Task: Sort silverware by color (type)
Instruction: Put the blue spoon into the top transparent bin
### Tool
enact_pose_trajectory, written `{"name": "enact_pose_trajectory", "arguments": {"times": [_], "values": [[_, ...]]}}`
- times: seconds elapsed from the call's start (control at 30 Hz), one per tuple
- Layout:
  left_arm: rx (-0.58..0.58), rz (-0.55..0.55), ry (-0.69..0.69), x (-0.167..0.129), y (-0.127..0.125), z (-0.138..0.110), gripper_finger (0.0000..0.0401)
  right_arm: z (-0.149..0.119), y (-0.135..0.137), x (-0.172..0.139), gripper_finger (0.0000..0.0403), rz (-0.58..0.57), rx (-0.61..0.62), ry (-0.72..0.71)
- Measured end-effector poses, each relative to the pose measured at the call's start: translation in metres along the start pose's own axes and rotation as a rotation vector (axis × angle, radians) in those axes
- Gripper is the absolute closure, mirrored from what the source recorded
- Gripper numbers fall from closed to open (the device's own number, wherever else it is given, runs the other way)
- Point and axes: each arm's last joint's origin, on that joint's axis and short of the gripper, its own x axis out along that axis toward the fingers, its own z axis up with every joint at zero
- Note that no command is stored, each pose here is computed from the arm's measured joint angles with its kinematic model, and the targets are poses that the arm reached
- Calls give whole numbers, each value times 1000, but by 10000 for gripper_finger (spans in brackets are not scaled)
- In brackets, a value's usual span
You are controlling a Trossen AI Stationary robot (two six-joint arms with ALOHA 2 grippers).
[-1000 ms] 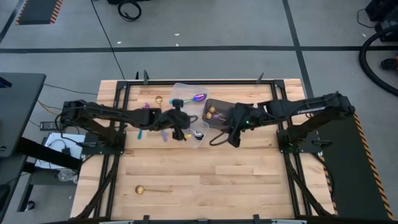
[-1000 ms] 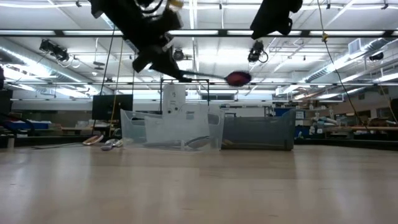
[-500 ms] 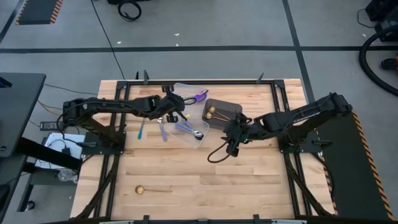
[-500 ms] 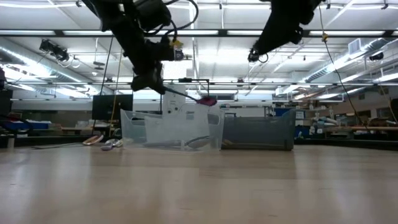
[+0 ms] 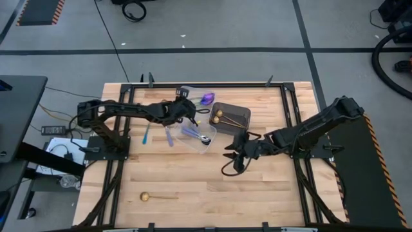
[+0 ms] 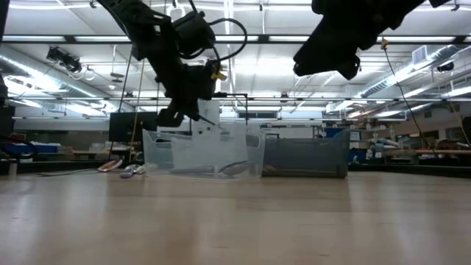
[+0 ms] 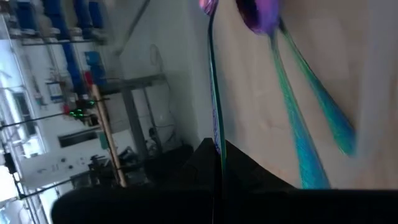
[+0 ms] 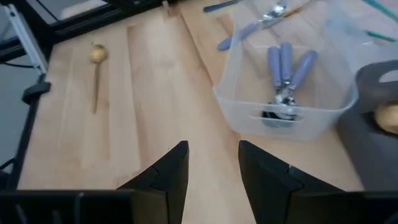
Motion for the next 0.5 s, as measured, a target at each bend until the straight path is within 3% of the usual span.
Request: {"name": "enact_pose_trajectory", "arguments": {"times": [0.3, 0.5], "values": [[46, 18, 15, 10, 3, -2, 389, -17, 1, 3, 258, 39, 45, -80], [158, 16, 19, 18, 3, -3, 389, -36, 1, 1, 265, 27, 71, -212]]}}
